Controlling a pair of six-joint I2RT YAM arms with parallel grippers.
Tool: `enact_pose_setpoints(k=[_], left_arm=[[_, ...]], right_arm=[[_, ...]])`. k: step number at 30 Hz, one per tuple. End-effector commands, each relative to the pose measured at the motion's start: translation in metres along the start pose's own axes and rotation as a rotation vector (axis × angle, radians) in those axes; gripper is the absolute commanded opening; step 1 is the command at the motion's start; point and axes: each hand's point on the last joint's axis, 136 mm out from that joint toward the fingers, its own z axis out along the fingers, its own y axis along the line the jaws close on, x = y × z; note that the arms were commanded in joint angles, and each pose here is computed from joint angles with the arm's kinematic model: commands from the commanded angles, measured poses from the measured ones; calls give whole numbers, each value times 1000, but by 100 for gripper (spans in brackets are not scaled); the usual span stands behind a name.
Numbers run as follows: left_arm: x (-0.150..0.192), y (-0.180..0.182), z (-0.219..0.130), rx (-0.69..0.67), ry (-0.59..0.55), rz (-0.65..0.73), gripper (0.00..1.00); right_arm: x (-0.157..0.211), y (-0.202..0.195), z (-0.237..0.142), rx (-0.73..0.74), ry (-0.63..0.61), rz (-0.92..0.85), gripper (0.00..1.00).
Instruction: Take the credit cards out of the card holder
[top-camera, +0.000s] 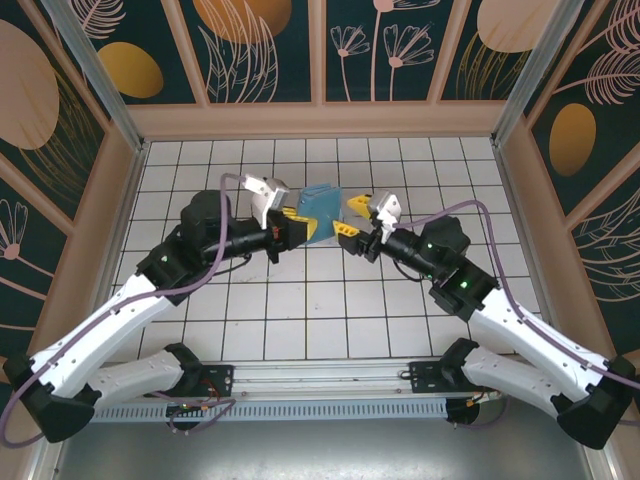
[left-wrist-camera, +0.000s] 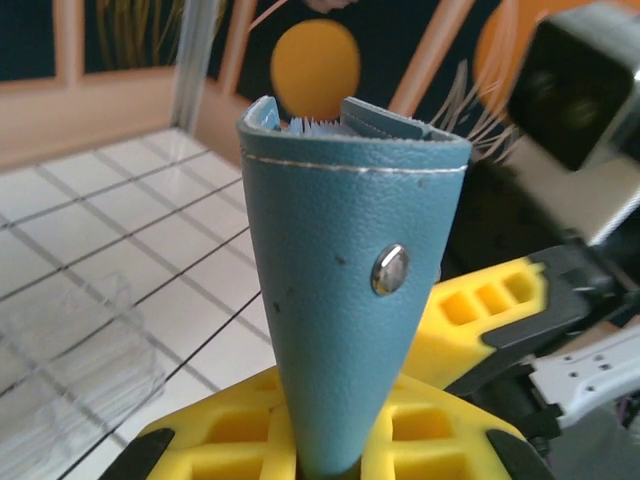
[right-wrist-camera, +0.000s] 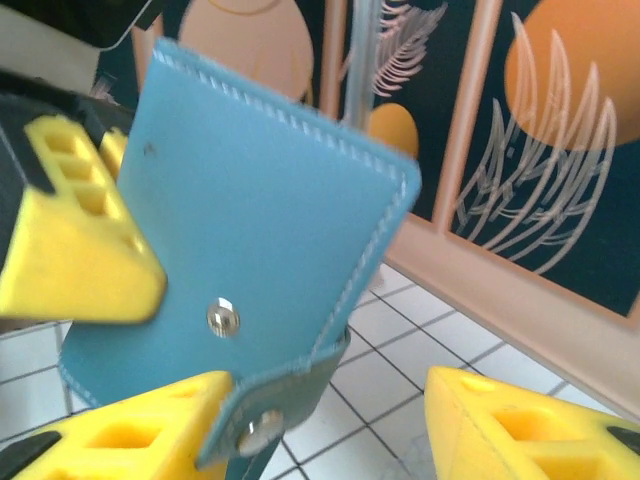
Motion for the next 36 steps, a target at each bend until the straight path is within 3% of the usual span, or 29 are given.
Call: enact_pose_setpoints(k=[1, 8, 19, 26, 36], left_arm=[[-23, -35, -16, 160, -118, 105, 0], [-24, -72, -33, 345, -136, 220, 0], [-10, -94, -53, 465, -190, 420, 0], [6, -109, -63, 576, -219, 586, 1], [30, -117, -67, 697, -206, 749, 4]], right_arm=[[-39, 24, -16, -129, -153, -40, 51], [-70, 58, -37, -316, -263, -116, 47], [-100, 71, -64, -361, -359, -189, 41], [-95, 81, -64, -432, -340, -205, 37], [-82, 117, -76, -692, -313, -251, 36]])
